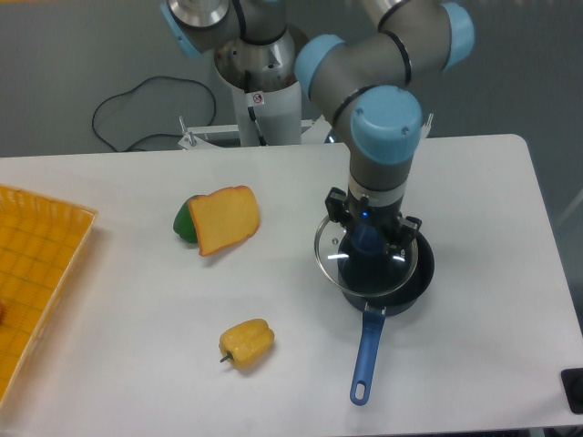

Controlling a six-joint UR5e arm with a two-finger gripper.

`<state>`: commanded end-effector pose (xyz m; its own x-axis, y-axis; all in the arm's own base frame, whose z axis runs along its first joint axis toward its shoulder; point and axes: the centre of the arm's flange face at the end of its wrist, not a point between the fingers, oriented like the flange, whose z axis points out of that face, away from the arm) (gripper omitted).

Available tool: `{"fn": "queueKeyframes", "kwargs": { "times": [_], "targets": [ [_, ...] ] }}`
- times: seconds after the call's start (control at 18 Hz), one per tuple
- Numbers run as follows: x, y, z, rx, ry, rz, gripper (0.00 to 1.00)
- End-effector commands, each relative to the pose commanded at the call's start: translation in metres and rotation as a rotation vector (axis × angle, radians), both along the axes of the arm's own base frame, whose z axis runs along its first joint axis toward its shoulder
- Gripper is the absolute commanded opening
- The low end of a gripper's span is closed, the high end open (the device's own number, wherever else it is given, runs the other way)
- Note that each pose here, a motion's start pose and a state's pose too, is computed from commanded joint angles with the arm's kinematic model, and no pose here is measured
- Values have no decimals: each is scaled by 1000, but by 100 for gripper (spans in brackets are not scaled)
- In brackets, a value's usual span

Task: Open the lid
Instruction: 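Lift the glass lid by its knob and tilt it off the pot rim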

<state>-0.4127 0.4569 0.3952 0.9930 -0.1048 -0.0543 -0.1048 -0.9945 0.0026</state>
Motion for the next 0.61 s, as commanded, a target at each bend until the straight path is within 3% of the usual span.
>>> {"fn": "queueKeyframes", "kwargs": {
  "times": [0.61],
  "targets": [
    [27, 20, 9, 17, 5, -53, 39]
  ]
}}
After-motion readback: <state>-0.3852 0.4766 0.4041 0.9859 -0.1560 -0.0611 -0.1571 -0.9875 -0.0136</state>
